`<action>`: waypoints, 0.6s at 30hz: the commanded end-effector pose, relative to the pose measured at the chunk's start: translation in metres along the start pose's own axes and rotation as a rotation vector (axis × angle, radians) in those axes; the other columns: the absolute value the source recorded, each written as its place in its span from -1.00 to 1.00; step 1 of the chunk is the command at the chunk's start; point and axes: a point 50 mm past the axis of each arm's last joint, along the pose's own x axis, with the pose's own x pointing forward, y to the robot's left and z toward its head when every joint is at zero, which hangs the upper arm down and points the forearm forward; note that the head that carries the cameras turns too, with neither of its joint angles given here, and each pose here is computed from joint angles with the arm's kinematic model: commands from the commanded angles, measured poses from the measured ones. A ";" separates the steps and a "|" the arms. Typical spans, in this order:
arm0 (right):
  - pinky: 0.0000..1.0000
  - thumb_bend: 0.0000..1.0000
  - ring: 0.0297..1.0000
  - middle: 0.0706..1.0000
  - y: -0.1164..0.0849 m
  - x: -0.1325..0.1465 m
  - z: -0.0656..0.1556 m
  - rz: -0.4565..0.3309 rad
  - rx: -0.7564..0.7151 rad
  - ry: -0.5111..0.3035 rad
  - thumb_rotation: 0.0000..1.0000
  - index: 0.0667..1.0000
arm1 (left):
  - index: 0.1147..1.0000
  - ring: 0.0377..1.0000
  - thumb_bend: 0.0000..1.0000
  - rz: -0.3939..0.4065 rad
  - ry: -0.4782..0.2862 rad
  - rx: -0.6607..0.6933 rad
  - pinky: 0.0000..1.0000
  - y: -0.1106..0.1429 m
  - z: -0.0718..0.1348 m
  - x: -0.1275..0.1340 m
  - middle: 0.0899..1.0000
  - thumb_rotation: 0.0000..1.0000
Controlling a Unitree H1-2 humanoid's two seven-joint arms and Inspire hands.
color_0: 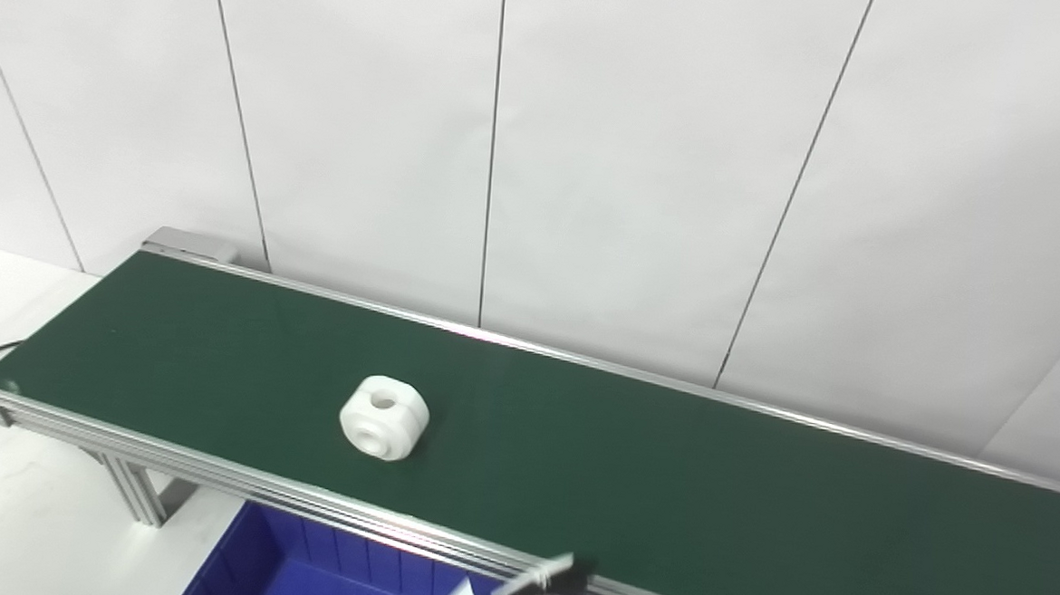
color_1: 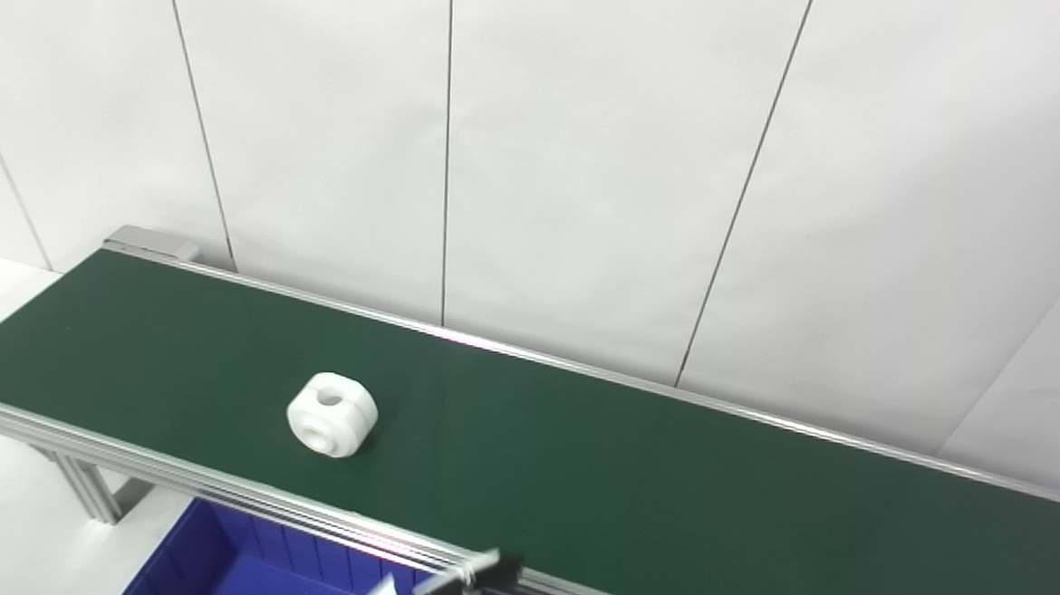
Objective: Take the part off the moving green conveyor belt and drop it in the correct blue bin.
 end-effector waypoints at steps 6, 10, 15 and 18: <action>0.83 -0.30 0.95 1.00 -0.004 0.003 0.015 -0.020 0.001 -0.107 1.00 1.00 | 0.87 0.77 0.46 0.027 -0.148 0.221 0.58 0.081 0.046 0.039 0.88 -0.14; 0.80 -0.27 0.91 0.99 -0.005 0.003 0.019 -0.034 0.002 -0.119 1.00 1.00 | 0.98 0.92 0.31 0.031 -0.132 0.324 0.83 0.102 0.058 0.055 0.97 0.00; 0.79 -0.22 0.87 0.95 -0.007 0.003 0.025 -0.053 0.019 -0.140 1.00 1.00 | 1.00 0.97 0.22 0.020 -0.095 0.426 0.87 0.134 0.068 0.081 1.00 -0.03; 0.76 -0.16 0.84 0.93 -0.009 0.004 0.031 -0.062 0.026 -0.161 1.00 1.00 | 1.00 1.00 0.24 0.016 -0.061 0.473 0.90 0.153 0.070 0.093 1.00 -0.06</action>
